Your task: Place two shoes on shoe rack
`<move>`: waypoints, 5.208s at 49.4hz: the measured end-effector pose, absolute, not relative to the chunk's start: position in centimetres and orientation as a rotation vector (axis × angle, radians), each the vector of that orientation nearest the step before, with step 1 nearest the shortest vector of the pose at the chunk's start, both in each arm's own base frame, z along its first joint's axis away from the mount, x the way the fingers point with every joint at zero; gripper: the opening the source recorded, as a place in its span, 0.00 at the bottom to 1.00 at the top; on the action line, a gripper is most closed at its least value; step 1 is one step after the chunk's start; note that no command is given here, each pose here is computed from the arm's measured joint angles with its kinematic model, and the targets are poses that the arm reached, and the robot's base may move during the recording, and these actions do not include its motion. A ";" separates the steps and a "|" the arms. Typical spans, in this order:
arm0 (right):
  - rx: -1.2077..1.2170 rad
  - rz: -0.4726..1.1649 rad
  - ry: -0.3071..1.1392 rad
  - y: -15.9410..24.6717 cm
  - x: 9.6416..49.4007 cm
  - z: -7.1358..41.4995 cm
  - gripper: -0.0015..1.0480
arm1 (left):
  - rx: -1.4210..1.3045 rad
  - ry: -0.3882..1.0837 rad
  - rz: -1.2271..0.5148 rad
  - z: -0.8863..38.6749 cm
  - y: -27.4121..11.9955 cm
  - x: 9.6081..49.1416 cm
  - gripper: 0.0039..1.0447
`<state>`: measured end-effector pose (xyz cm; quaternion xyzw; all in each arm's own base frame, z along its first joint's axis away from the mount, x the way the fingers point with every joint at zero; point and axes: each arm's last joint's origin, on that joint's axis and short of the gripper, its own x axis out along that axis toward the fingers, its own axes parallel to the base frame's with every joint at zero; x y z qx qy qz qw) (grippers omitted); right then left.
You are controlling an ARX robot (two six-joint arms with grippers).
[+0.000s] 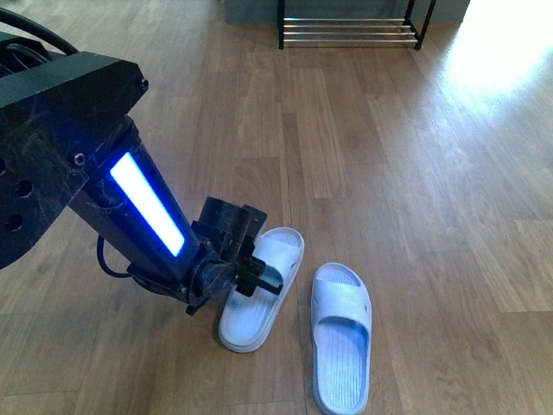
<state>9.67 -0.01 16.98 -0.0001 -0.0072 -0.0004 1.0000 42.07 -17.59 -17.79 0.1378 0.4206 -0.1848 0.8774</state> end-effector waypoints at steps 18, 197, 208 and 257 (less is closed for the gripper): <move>-0.001 0.000 -0.014 0.0 9.7 17.0 0.91 | 0.229 0.853 -0.231 -13.2 -13.9 41.2 0.02; -0.326 0.207 0.895 4.2 28.1 -15.1 0.91 | 0.263 -0.025 0.361 20.1 -6.9 15.0 0.02; -0.288 0.172 0.888 4.1 28.8 -17.8 0.91 | 0.263 -0.025 0.361 20.1 -6.9 15.0 0.02; -0.364 0.107 0.593 -0.4 31.3 -9.2 0.02 | 0.263 -0.025 0.361 20.1 -6.9 15.0 0.02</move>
